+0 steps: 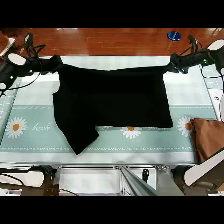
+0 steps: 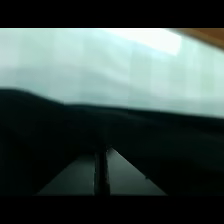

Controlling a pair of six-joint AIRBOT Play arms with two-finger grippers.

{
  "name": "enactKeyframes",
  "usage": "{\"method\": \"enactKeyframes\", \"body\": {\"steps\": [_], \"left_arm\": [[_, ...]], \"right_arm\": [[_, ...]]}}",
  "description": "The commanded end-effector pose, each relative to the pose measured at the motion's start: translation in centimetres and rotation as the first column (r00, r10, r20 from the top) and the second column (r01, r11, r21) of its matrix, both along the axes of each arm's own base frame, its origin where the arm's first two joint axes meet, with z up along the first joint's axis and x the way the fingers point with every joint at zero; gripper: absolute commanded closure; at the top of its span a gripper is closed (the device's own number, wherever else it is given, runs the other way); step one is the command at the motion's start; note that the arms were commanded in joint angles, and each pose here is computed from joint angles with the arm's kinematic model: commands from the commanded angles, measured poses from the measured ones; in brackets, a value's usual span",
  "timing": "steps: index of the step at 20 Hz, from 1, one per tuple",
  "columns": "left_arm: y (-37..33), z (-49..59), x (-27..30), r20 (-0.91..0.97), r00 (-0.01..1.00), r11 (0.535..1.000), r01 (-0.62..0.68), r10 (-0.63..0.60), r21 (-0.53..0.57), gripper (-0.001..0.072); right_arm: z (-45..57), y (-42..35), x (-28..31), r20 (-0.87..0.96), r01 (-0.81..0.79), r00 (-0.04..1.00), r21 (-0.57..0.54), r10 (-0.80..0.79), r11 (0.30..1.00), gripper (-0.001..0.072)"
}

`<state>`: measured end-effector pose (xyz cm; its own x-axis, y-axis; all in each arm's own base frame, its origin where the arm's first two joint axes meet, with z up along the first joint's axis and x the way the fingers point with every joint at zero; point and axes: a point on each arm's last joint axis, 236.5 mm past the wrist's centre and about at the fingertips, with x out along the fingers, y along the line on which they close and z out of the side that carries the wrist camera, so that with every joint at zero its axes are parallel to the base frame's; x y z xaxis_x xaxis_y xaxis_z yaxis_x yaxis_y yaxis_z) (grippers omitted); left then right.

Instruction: Fold the shirts.

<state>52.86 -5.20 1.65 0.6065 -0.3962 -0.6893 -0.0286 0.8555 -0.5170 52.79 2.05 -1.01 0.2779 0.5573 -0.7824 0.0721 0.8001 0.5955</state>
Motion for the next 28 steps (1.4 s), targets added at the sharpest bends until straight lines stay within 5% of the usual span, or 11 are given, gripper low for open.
{"method": "enactKeyframes", "body": {"steps": [1, 5, 11, 12, 13, 14, 22, 25, 28], "left_arm": [[-0.4, -1.8, -5.0, -0.181, 0.97, 0.986, 0.16, -0.165, -0.04, 0.0683], [0.1, -6.8, -9.4, -0.366, 0.905, 0.974, 0.226, -0.215, -0.014, 0.0683], [-0.1, -9.5, -10.7, -0.441, 0.866, 0.969, 0.243, -0.236, -0.041, 0.0683], [-0.1, -9.5, -10.6, -0.438, 0.868, 0.97, 0.242, -0.234, -0.039, 0.0661], [-0.1, -9.4, -10.7, -0.44, 0.866, 0.969, 0.245, -0.237, -0.041, 0.0495], [-0.2, -9.2, -11.1, -0.453, 0.857, 0.966, 0.254, -0.247, -0.045, 0.0206], [6.7, -7.4, -19.2, -0.555, 0.828, 0.99, 0.133, -0.087, 0.044, 0.0201], [6.3, -9.1, -25.2, -0.544, 0.839, 0.999, -0.019, -0.003, -0.035, 0.0201], [4.9, -8.6, -27.0, -0.468, 0.876, 0.949, -0.238, 0.119, -0.204, 0.0201]], "right_arm": [[-0.5, -0.7, -3.9, -0.112, -0.11, 0.987, 0.017, 0.111, 0.994, 0.0689], [-3.8, -2.6, -5.6, -0.224, -0.11, 0.971, -0.124, 0.08, 0.986, 0.0688], [-5.1, -2.5, -6.6, -0.281, -0.107, 0.958, -0.15, 0.061, 0.983, 0.0686], [-5.2, -2.5, -6.5, -0.277, -0.106, 0.959, -0.155, 0.06, 0.982, 0.0572], [-5.2, -2.3, -6.5, -0.28, -0.11, 0.958, -0.155, 0.063, 0.982, 0.0335], [-5.1, -1.9, -6.7, -0.286, -0.122, 0.955, -0.153, 0.074, 0.981, 0.0297], [-0.3, -7.4, -11.5, -0.214, 0.03, 0.971, -0.319, -0.103, 0.947, 0.0297], [-0.6, -6.1, -15.8, -0.08, 0.172, 0.976, -0.289, -0.203, 0.942, 0.0297], [-2.2, -3.1, -21.1, -0.051, 0.22, 0.97, -0.226, -0.237, 0.949, 0.0297]]}}
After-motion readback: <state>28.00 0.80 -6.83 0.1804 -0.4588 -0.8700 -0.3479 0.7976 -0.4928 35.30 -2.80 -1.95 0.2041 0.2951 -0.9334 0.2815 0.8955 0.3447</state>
